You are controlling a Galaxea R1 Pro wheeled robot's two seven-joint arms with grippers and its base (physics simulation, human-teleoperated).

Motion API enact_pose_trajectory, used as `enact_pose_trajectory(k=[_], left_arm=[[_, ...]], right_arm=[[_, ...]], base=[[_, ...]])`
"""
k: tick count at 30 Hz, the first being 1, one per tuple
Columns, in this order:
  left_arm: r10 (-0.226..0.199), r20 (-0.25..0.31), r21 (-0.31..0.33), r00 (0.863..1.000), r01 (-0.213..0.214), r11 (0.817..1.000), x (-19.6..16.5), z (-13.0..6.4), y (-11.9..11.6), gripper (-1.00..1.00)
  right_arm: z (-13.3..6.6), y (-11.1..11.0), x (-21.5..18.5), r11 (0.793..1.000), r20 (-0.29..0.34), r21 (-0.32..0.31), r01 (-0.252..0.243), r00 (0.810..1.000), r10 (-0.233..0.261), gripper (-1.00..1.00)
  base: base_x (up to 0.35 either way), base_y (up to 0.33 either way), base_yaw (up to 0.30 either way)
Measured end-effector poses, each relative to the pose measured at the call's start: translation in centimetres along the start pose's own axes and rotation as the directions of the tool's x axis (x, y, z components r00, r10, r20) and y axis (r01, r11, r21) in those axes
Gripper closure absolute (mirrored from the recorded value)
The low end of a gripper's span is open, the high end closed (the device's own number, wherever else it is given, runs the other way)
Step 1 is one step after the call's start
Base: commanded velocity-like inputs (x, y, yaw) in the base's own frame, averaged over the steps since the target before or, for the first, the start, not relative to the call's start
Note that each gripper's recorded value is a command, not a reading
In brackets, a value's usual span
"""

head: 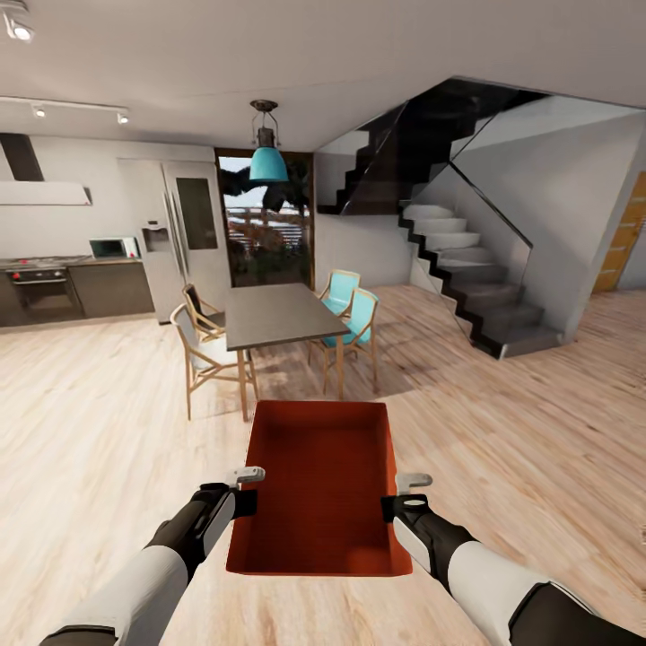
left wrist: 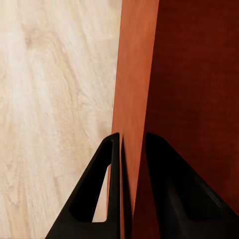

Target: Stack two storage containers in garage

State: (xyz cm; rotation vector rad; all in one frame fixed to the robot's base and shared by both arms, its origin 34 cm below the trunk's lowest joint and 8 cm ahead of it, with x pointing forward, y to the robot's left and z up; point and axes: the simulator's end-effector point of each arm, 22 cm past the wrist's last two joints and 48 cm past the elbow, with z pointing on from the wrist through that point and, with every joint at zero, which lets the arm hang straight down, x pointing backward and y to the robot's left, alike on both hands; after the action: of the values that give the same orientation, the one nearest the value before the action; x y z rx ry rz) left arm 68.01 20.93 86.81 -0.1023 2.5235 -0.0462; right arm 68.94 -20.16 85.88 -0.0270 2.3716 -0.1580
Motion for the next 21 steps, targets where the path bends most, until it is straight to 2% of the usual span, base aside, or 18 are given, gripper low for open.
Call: enact_pose_trajectory(k=[21], left_arm=[[0.000,0.000,0.000,1.000,0.000,1.000,0.00,0.00,0.00,1.00]], right_arm=[[0.00,0.00,0.00,1.000,0.000,0.000,0.000,1.000,0.000,1.00]], base=[[0.000,0.000,-0.243]])
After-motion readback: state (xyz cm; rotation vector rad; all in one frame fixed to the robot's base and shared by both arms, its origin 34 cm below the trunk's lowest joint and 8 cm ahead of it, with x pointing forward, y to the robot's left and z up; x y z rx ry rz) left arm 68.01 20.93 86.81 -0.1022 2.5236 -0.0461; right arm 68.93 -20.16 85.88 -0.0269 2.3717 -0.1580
